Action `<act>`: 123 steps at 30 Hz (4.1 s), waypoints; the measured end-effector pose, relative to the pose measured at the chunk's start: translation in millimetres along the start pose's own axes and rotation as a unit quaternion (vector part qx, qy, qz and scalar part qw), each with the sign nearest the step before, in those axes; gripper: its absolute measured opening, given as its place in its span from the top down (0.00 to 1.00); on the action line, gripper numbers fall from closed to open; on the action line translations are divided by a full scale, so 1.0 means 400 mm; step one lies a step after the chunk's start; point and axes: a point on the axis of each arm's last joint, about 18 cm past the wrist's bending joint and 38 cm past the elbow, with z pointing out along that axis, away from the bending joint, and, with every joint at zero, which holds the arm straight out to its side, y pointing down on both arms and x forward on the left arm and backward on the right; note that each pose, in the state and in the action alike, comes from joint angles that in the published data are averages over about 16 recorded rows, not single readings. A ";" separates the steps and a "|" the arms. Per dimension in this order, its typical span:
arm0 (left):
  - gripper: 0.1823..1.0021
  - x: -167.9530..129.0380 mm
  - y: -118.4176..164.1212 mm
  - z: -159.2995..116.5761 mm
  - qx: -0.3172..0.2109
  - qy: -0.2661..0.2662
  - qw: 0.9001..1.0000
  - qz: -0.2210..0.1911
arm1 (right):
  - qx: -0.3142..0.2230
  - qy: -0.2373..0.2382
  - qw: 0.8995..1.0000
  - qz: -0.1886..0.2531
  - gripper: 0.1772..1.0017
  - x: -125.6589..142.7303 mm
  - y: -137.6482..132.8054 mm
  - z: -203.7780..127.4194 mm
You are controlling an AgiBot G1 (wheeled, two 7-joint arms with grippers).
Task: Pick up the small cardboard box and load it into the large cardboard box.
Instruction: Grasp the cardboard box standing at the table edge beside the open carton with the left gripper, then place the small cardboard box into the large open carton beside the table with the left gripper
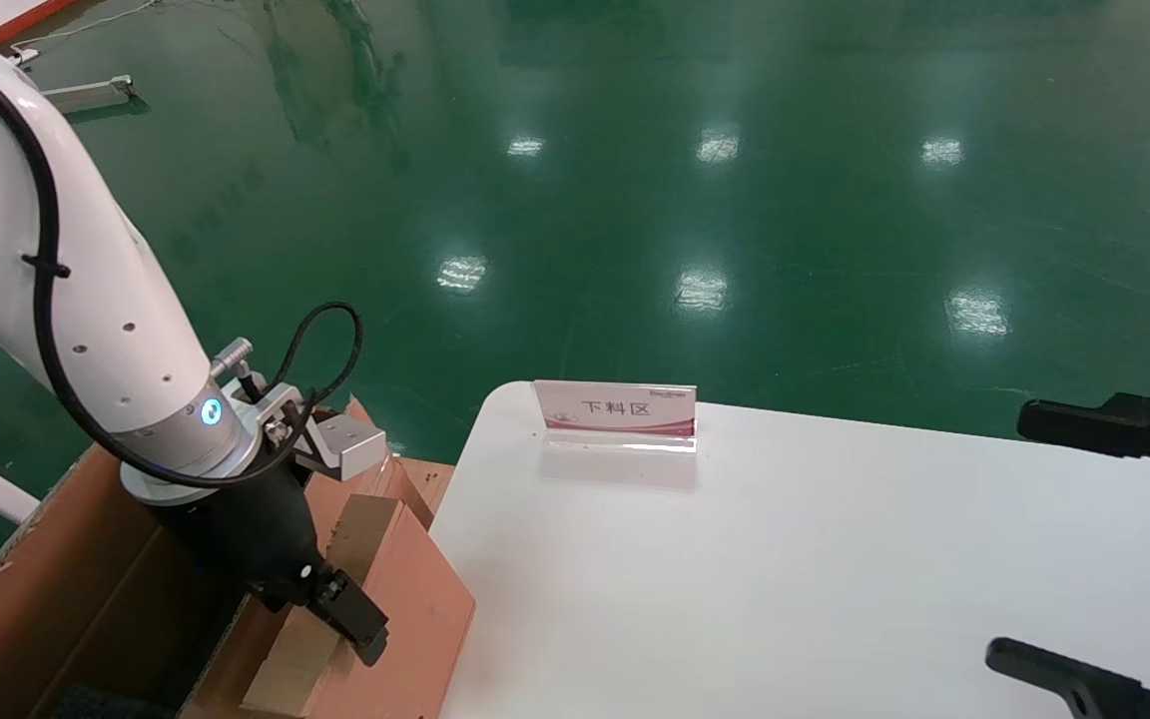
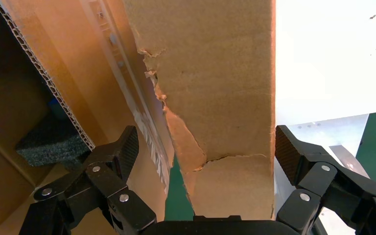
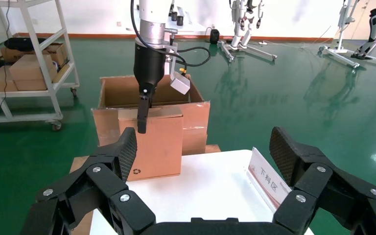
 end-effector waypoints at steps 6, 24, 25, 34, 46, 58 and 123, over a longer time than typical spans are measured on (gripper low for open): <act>0.01 -0.002 0.001 0.005 -0.001 0.000 1.000 -0.001 | 0.000 0.000 1.000 0.000 0.01 0.000 0.000 0.000; 0.11 -0.002 0.001 0.006 0.000 0.000 1.000 -0.001 | 0.000 0.000 1.000 0.000 0.01 0.000 0.000 0.000; 0.12 -0.002 0.001 0.005 0.000 0.000 1.000 -0.001 | 0.000 0.000 1.000 0.000 0.01 0.000 0.000 0.000; 0.32 -0.001 0.001 0.004 0.000 0.000 1.000 -0.001 | 0.000 0.000 1.000 0.000 0.07 0.000 0.000 0.000; 0.62 -0.001 0.000 0.003 0.000 0.001 1.000 0.000 | 0.000 0.000 1.000 0.000 0.29 0.000 0.000 0.000; 0.76 0.001 -0.010 -0.026 0.017 -0.002 1.000 0.006 | 0.000 0.000 1.000 0.000 0.61 0.000 0.000 0.000; 0.76 -0.152 0.231 -0.525 -0.017 -0.210 0.976 -0.052 | 0.000 0.000 1.000 0.000 0.49 0.000 0.000 0.000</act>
